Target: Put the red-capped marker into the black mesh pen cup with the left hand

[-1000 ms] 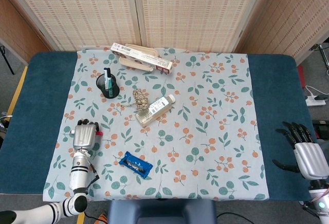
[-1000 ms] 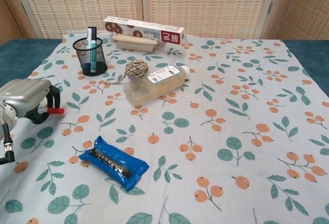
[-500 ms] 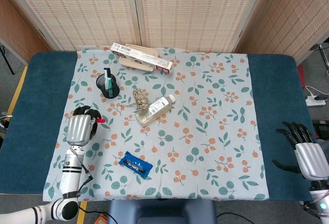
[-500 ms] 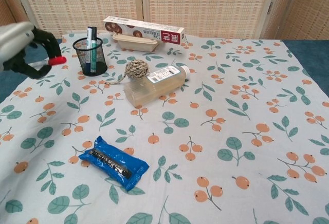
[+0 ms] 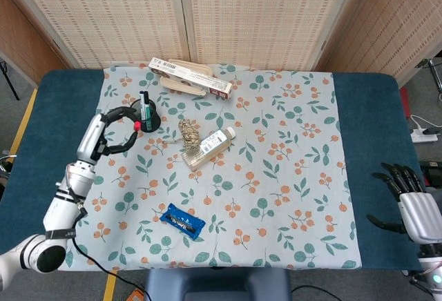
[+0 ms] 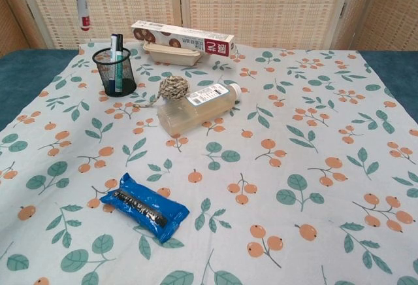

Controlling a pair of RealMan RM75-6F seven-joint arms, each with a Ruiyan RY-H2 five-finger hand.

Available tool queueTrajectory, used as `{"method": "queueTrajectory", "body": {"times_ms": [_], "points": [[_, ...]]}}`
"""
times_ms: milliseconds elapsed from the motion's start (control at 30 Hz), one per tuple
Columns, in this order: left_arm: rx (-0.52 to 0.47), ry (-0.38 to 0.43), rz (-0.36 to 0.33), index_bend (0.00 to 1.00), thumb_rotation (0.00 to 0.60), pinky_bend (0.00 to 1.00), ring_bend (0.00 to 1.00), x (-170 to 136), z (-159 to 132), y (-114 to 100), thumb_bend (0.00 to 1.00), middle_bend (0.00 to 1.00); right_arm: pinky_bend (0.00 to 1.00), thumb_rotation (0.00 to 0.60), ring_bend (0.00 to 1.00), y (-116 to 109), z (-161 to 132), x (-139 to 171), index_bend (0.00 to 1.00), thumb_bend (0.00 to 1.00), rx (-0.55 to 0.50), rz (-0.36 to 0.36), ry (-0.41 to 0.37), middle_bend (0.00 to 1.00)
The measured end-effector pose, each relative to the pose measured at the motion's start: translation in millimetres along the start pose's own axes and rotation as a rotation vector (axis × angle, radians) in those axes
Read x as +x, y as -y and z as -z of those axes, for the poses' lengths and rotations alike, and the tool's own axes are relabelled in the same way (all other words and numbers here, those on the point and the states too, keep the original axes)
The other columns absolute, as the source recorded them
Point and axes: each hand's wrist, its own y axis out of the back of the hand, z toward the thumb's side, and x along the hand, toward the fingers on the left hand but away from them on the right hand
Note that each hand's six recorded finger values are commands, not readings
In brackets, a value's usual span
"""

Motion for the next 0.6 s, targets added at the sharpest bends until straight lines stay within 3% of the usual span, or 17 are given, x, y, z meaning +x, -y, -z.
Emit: {"method": "queueTrajectory", "body": {"times_ms": [100,267,600], "points": [[-0.092,-0.019,0.054,0.51,0.6,0.2,0.22,23.3,3.4,-2.5,0.42,0.55,0.0,0.6,0.04,0.5,1.3,-0.4,0.23,0.0,0.002,-0.002,0.007,0.08],[-0.162,-0.065,0.063,0.54,0.6,0.2,0.22,64.4,22.7,-17.8,0.42,0.56,0.0,0.6,0.04,1.8,1.6,-1.3,0.23,0.0,0.011,-0.001,0.017,0.08],[-0.12,-0.137,0.034,0.56,0.6,0.2,0.23,120.7,62.1,-37.4,0.42,0.57,0.0,0.6,0.05,5.0,-2.8,-3.4,0.23,0.0,0.027,0.002,0.024,0.08]]}}
